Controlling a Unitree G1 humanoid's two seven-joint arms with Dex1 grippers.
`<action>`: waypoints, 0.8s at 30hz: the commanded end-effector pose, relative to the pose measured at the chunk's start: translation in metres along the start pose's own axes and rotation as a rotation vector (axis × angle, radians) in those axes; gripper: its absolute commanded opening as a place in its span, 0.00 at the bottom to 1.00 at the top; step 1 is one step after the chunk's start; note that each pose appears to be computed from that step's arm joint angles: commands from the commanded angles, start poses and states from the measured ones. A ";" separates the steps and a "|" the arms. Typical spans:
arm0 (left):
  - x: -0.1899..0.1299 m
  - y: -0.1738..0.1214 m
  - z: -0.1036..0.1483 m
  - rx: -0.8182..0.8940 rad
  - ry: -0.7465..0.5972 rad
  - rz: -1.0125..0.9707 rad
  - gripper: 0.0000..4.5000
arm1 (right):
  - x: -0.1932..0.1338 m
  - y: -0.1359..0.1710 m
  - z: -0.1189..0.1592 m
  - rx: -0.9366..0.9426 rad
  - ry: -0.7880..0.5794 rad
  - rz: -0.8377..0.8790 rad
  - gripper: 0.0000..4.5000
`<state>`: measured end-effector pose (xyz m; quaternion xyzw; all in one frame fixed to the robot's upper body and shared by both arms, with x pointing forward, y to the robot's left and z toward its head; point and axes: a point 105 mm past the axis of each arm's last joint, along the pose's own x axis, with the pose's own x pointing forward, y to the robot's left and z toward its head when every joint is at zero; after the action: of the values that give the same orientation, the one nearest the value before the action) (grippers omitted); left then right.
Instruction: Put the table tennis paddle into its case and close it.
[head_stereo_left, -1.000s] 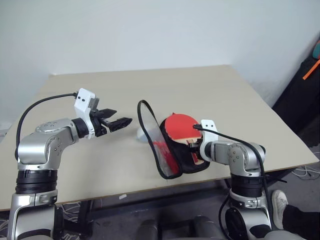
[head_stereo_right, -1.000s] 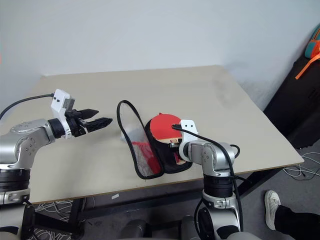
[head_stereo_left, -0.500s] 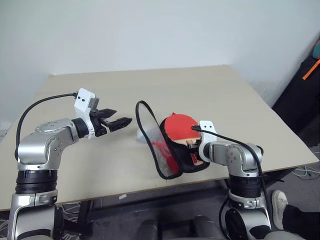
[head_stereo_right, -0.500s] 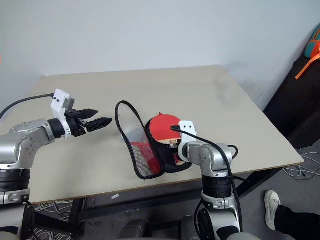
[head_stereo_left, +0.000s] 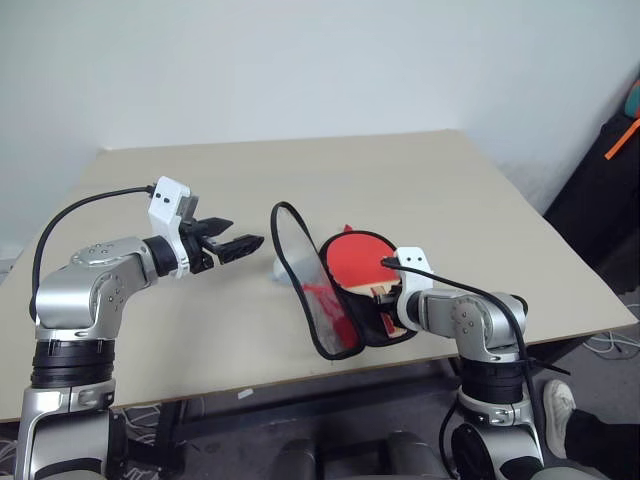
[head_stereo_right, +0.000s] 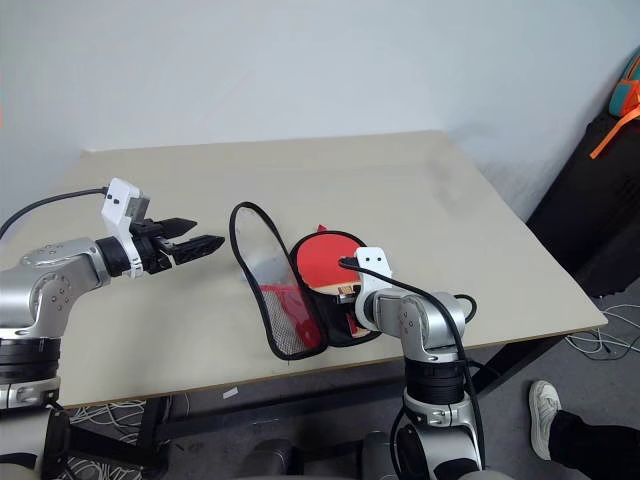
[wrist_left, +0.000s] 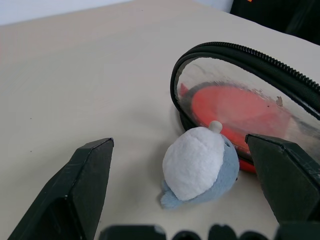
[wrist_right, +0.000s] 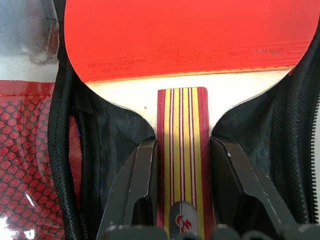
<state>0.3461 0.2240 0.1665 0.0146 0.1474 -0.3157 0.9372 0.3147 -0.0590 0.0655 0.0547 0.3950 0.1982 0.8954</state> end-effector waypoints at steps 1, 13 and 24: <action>-0.003 -0.001 0.015 0.054 -0.029 0.006 1.00 | -0.001 0.006 0.013 -0.006 -0.043 0.017 0.25; -0.002 -0.002 0.013 0.045 -0.028 0.003 1.00 | -0.021 0.017 0.045 -0.122 -0.184 0.137 0.85; -0.002 -0.012 -0.005 0.059 0.023 -0.036 0.73 | -0.115 -0.039 0.129 -0.334 -0.419 0.243 1.00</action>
<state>0.3374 0.2224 0.1506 0.0139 0.1696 -0.3244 0.9305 0.3475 -0.1313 0.2048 -0.0069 0.1879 0.3390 0.9218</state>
